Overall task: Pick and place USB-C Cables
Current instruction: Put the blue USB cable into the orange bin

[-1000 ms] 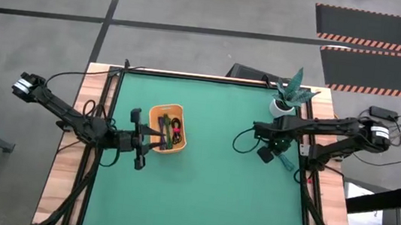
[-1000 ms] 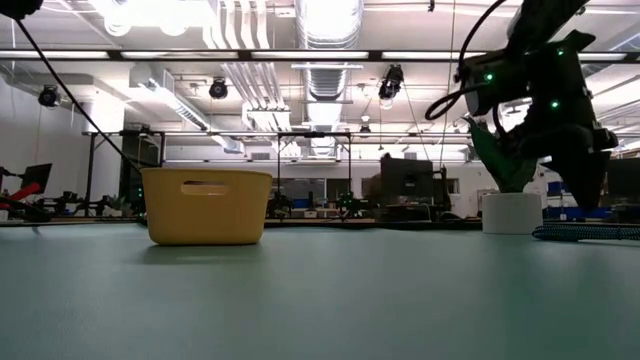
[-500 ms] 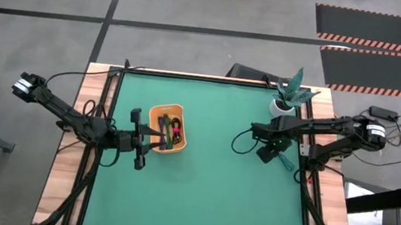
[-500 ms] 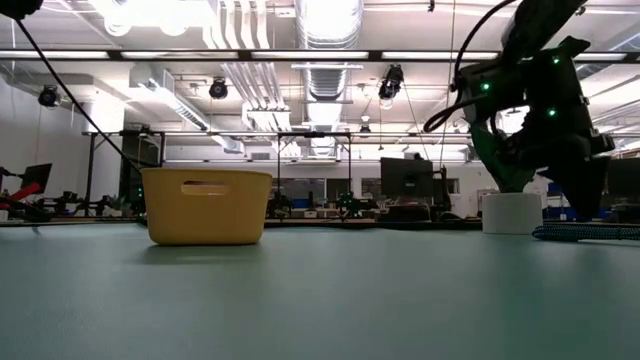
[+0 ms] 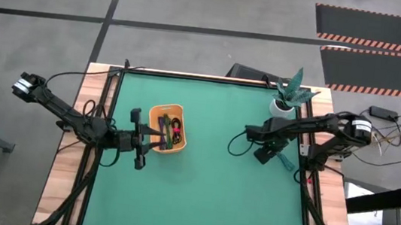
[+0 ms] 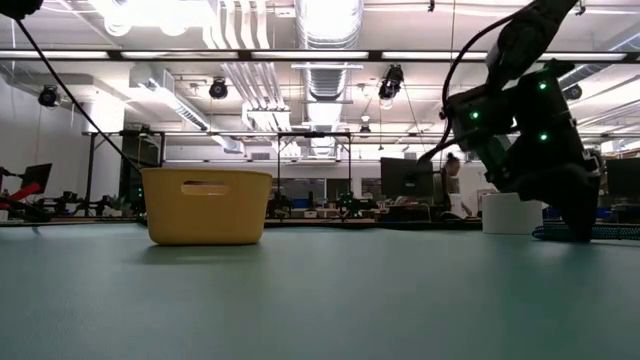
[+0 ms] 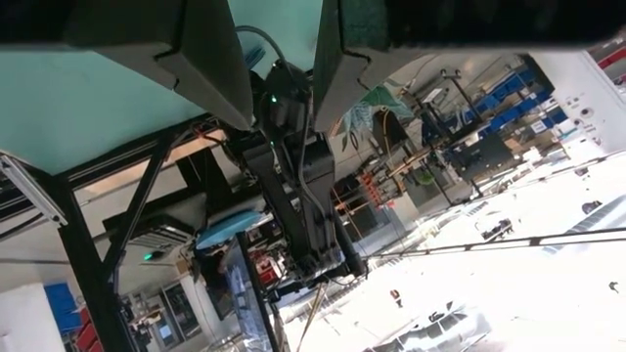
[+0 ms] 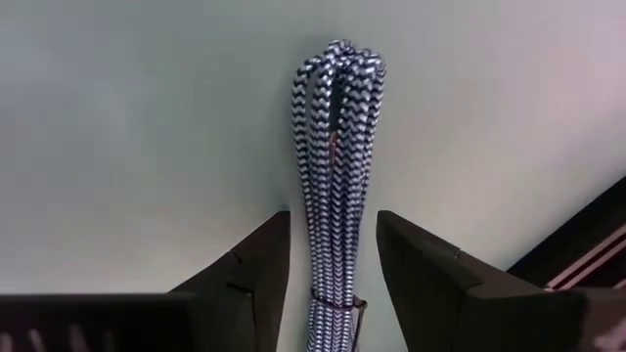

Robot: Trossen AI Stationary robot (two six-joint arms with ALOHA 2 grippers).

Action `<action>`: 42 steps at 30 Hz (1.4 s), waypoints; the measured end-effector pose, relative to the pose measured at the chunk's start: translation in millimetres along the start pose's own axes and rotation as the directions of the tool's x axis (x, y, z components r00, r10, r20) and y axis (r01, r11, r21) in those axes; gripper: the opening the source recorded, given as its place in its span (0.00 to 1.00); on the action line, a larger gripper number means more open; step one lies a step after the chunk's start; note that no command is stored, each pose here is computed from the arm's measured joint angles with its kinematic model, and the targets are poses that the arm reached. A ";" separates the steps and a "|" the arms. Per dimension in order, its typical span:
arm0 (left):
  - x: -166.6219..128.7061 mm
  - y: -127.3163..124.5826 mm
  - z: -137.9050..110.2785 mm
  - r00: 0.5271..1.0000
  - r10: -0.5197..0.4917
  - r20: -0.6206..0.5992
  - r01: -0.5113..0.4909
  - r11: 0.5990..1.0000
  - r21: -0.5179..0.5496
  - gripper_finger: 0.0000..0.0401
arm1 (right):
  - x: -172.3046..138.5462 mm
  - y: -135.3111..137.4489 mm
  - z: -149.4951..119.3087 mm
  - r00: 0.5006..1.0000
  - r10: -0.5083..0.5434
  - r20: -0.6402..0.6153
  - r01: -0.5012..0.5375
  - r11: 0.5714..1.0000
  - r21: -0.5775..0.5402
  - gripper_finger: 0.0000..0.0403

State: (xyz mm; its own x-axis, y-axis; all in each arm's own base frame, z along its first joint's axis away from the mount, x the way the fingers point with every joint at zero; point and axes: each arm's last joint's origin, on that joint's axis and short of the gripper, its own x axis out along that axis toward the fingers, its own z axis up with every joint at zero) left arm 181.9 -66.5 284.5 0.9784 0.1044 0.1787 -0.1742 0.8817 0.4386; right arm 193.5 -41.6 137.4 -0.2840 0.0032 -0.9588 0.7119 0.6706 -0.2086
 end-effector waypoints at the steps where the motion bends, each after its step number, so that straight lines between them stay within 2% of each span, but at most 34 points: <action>1: 0.0 0.1 -0.1 1.000 0.002 -0.001 -0.002 1.000 0.000 0.24 | 1.5 0.7 0.7 1.000 -0.005 -0.007 0.005 1.000 -0.003 0.36; 7: 0.0 0.2 -0.1 1.000 0.007 -0.005 -0.007 1.000 0.000 0.24 | 7.7 3.6 4.1 0.999 -0.026 -0.037 0.026 1.000 -0.016 0.33; 18: 0.0 0.2 -0.2 1.000 0.006 -0.005 -0.006 1.000 0.000 0.24 | 3.9 1.8 1.7 1.000 -0.006 -0.017 0.006 1.000 -0.014 0.06; 31: 0.0 0.2 -0.3 1.000 0.006 -0.005 -0.006 1.000 -0.004 0.24 | -7.6 -1.2 -1.0 0.999 0.023 0.032 -0.023 1.000 -0.002 0.07; 37: 0.0 0.0 -0.3 1.000 0.005 -0.006 -0.005 1.000 -0.004 0.24 | -31.5 -0.6 -0.1 0.987 0.094 0.130 -0.098 0.995 0.031 0.07; 42: 0.0 -0.3 -0.9 1.000 0.002 -0.011 -0.002 1.000 -0.002 0.24 | -54.9 4.0 0.0 0.952 0.167 0.256 -0.178 0.984 0.022 0.07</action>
State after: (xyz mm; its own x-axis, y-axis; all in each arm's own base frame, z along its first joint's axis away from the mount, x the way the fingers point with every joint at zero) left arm 182.1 -66.4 283.6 0.9792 0.1109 0.1698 -0.1757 0.8822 0.4369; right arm 211.9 -39.0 189.2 0.0123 -0.0749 -0.9971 0.7647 0.6432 -0.0389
